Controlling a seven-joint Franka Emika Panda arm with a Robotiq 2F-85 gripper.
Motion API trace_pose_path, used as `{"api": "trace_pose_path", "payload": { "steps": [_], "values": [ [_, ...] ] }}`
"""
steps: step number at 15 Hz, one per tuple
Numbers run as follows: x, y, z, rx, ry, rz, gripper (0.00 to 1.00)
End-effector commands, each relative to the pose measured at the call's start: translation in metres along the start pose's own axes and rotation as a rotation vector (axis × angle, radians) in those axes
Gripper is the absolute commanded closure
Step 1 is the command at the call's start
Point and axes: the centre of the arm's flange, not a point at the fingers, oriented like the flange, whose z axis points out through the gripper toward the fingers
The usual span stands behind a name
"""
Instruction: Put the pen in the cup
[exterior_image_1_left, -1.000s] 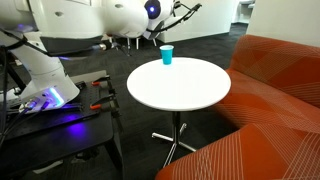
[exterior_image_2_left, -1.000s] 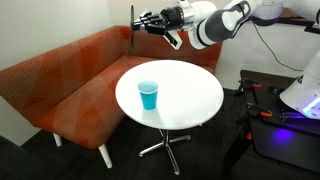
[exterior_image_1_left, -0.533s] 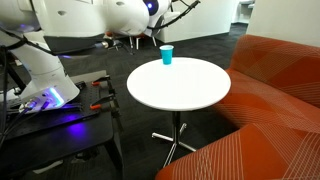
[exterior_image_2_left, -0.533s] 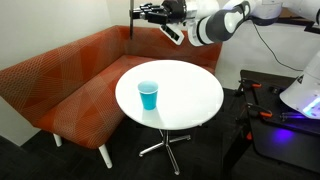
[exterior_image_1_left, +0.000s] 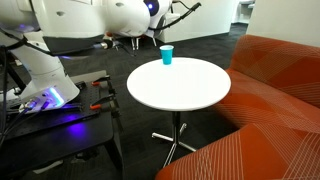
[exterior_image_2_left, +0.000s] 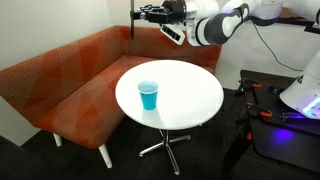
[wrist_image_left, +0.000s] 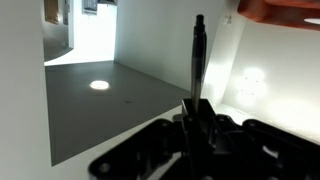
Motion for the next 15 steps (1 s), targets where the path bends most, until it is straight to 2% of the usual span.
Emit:
{"api": "trace_pose_path", "payload": {
  "steps": [1,4,7,10,15],
  "values": [
    [-0.017,0.028,-0.012,-0.073,-0.08,0.079,0.97],
    [-0.036,0.055,-0.02,-0.186,-0.193,0.159,0.97],
    [-0.045,0.083,-0.029,-0.263,-0.279,0.214,0.97],
    [-0.045,0.096,-0.031,-0.304,-0.35,0.246,0.97],
    [-0.038,0.097,-0.021,-0.311,-0.431,0.253,0.97]
  ]
}}
